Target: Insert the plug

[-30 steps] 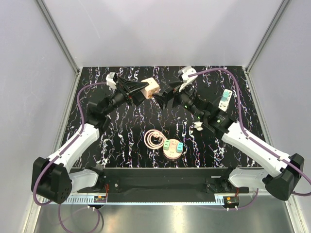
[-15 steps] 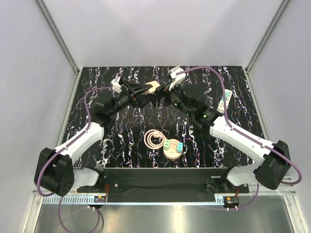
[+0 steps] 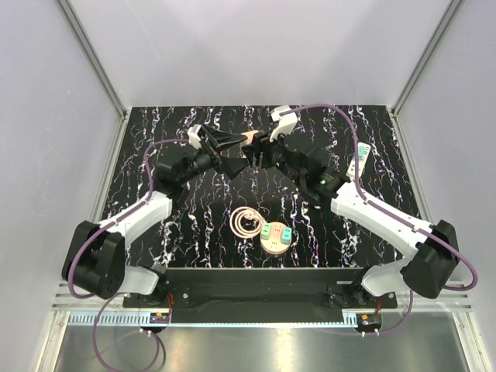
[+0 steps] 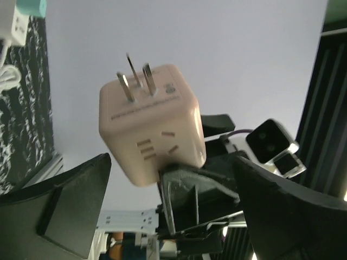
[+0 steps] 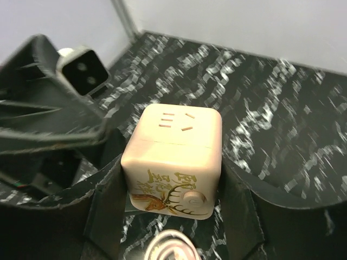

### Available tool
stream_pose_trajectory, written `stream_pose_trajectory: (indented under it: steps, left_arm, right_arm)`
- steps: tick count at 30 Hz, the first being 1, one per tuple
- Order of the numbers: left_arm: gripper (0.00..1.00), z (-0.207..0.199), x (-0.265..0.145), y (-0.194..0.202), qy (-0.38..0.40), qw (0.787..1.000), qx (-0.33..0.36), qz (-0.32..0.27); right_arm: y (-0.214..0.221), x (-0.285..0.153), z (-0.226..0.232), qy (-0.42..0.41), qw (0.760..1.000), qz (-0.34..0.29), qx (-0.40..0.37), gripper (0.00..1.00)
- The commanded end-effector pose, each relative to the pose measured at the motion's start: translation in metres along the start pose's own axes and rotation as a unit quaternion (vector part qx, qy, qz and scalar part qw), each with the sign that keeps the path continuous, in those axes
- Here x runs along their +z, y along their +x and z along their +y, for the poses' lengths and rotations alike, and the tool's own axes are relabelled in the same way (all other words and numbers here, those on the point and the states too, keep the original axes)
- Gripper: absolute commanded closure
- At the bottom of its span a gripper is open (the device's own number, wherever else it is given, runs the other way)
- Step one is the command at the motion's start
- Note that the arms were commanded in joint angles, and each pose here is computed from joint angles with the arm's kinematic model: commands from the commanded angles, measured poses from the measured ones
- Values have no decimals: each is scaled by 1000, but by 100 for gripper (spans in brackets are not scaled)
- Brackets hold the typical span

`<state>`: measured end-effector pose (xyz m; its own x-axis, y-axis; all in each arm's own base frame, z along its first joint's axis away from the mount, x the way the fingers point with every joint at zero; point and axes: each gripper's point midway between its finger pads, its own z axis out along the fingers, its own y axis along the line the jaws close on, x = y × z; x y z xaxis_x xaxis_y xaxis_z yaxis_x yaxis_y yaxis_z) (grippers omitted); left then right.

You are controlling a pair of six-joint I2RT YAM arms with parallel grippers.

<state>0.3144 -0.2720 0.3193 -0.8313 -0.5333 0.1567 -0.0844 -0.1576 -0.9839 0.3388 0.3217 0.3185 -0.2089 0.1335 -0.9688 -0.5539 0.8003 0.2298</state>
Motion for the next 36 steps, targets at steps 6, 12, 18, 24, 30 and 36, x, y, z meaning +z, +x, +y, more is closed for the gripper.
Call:
stream_pose_trajectory:
  steps: [6,12,18,24,30,36]
  left_arm:
    - [1,36,-14,-5,-71,993,84,46]
    - [1,55,-51,-51,-291,901,323,-13]
    - [1,29,-96,-77,-401,769,494,-66]
    - [1,46,-112,-90,-456,717,522,-72]
    - [1,68,-98,-77,-425,728,538,-30]
    - [1,70,-96,-66,-399,744,536,-19]
  right_arm:
    - [19,-50,-89,173,970,142,95,100]
    - [38,-119,-182,303,903,269,144,100]
    - [56,-161,-239,384,840,334,189,100]
    - [68,-155,-283,367,817,361,260,100]
    - [74,-135,-323,372,804,378,268,100]
    - [99,-127,-360,380,786,400,280,100]
